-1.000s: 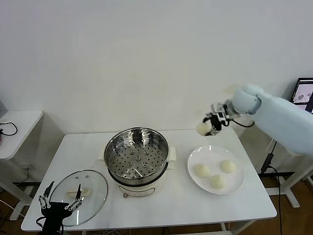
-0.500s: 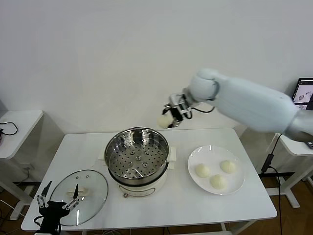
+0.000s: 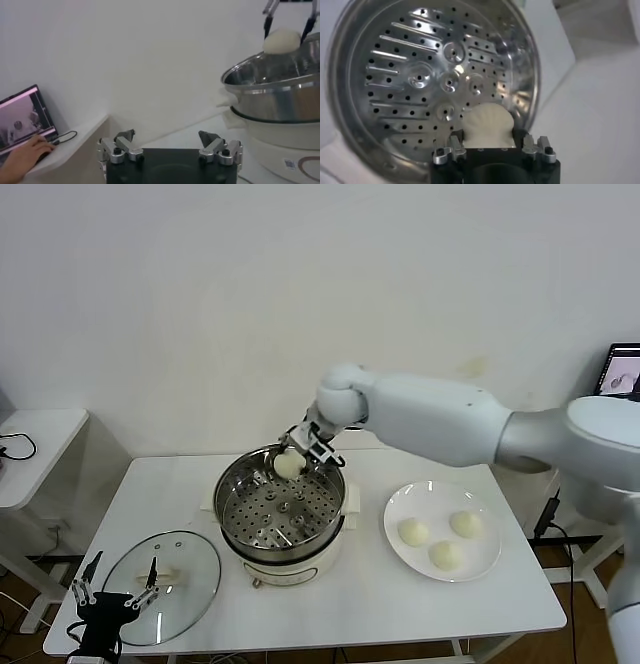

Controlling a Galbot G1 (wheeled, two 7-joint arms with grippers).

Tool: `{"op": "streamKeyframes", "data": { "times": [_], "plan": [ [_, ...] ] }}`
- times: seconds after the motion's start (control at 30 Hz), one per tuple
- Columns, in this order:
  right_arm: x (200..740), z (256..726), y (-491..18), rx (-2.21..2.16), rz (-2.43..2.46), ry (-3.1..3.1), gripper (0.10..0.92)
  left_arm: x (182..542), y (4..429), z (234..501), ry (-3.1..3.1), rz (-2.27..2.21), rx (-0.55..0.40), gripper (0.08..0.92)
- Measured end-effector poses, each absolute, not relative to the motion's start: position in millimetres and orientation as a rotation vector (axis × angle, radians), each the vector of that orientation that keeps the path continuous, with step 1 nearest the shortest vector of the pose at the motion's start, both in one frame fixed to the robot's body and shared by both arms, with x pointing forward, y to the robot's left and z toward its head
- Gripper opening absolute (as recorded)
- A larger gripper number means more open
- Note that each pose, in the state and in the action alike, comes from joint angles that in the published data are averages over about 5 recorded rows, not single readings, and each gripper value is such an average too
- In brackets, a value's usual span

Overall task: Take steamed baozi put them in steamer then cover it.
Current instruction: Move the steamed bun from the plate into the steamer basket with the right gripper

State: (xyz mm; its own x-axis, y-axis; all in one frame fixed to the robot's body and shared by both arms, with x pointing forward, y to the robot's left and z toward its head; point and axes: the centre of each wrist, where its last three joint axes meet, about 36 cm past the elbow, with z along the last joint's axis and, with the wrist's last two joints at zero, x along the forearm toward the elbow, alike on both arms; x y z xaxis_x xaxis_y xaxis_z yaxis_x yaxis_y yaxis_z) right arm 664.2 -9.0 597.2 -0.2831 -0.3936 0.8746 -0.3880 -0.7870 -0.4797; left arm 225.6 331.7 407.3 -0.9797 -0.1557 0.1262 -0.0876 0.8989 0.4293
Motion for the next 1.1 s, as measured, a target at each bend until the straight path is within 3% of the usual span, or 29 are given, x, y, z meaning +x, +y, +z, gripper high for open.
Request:
{"op": "streamKeyframes", "data": {
  "times": [0.5,0.8,1.1],
  "plan": [
    [680.5,569.8,12.9,-1.811,-2.301,0.782,0.619,225.4,332.1,407.4,-2.908,-0.653,0.195,0.823],
    [685.4,571.2,13.8,-1.812,-2.294,0.773,0.807,225.9,331.2,409.0,-2.914,-0.652,0.196,0.823],
    [678.4,608.3,-3.1,-1.886,-2.269,0.989,0.823,224.6,331.6,413.1,-2.916,-0.668,0.184,0.823]
  ]
}}
